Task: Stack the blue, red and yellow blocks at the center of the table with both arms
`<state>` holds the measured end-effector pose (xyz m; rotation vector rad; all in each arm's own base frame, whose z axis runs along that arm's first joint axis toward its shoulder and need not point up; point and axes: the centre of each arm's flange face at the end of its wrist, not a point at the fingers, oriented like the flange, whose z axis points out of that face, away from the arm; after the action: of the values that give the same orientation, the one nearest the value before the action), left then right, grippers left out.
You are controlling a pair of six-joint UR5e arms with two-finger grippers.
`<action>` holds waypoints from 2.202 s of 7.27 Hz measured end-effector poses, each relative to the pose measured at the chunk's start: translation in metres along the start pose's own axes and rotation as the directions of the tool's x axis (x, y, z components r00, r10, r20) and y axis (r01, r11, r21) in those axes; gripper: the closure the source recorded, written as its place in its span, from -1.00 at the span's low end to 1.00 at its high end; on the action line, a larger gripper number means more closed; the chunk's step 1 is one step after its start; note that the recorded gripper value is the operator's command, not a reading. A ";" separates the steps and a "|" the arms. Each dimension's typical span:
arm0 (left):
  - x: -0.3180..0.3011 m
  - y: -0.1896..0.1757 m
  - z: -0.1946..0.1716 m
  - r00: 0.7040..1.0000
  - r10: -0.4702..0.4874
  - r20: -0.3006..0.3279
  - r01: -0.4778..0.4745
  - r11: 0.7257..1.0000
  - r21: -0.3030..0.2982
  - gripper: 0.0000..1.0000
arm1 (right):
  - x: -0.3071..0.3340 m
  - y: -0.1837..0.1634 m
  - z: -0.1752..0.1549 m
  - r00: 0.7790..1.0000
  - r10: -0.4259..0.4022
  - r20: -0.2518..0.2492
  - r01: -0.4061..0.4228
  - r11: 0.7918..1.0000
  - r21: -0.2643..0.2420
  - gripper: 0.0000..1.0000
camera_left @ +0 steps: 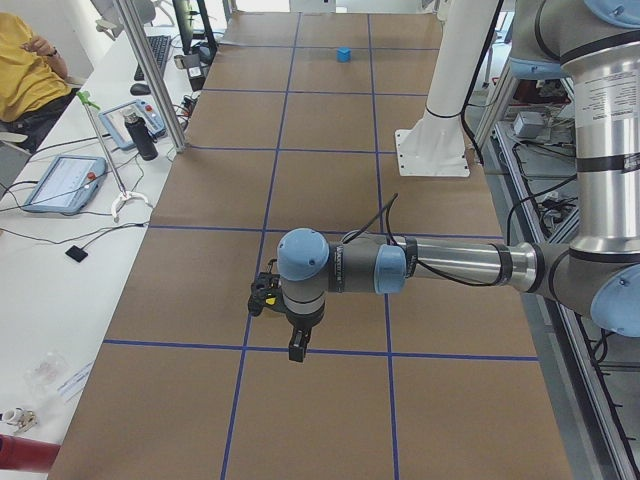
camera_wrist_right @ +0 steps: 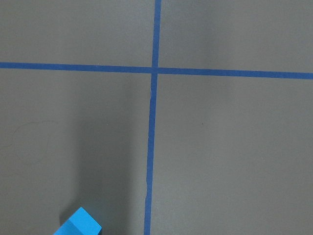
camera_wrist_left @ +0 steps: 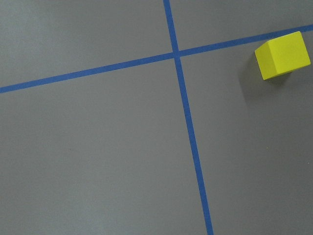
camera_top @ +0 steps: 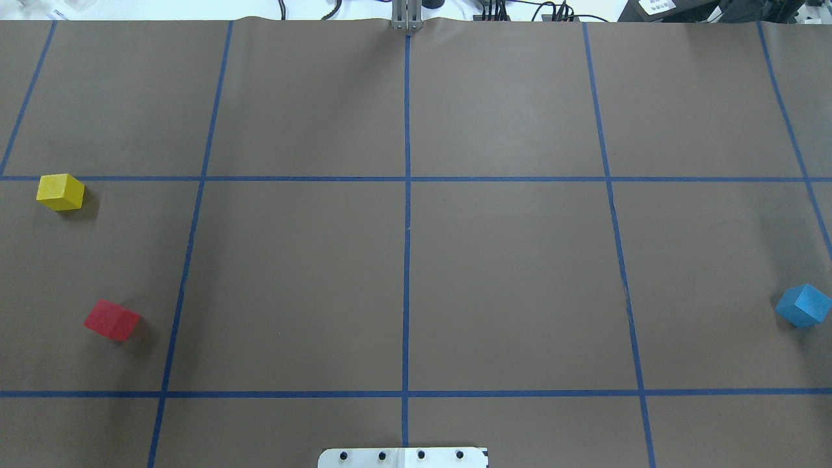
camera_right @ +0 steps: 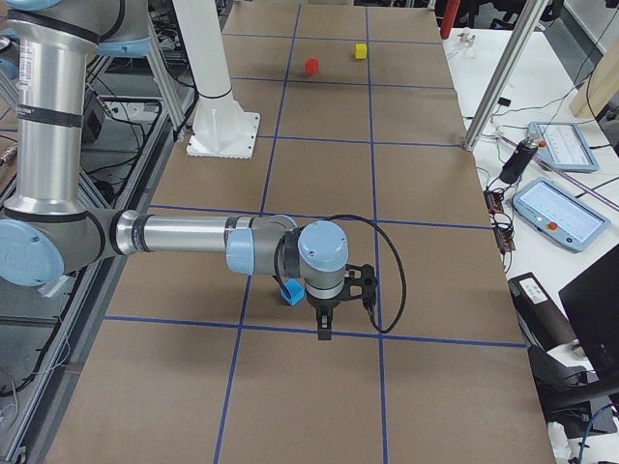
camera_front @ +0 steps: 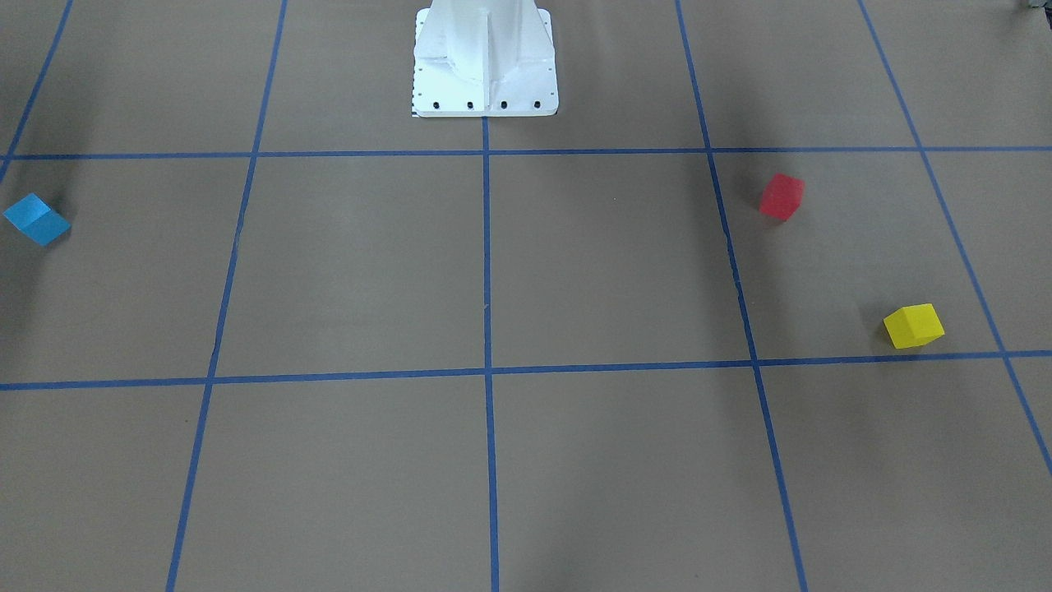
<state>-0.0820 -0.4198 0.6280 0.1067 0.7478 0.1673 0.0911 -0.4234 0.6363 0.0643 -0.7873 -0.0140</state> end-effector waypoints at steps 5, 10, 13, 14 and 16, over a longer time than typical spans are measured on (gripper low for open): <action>0.014 -0.006 -0.016 1.000 0.030 0.008 -0.031 0.999 0.030 -1.00 | -0.009 -0.006 -0.010 1.000 -0.023 -0.008 0.023 0.999 0.021 -1.00; 0.037 -0.027 -0.044 0.996 0.087 0.030 -0.090 0.991 0.102 -1.00 | -0.039 -0.025 -0.041 0.984 -0.177 -0.029 0.179 0.968 0.177 -1.00; 0.048 -0.046 -0.061 0.978 0.194 0.077 -0.207 0.955 0.215 -1.00 | -0.053 -0.030 -0.044 0.977 -0.214 0.021 0.205 0.957 0.205 -0.96; 0.050 -0.050 -0.064 0.970 0.223 0.091 -0.239 0.940 0.245 -1.00 | -0.070 -0.035 -0.046 0.963 -0.258 0.075 0.236 0.946 0.222 -0.98; 0.051 -0.053 -0.065 0.966 0.240 0.099 -0.258 0.930 0.263 -1.00 | -0.104 -0.031 -0.026 0.918 -0.360 0.163 0.321 0.920 0.225 -0.97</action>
<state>-0.0837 -0.4594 0.5382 0.4712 0.6872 0.3011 0.0359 -0.4490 0.5427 0.3927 -0.9711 -0.2812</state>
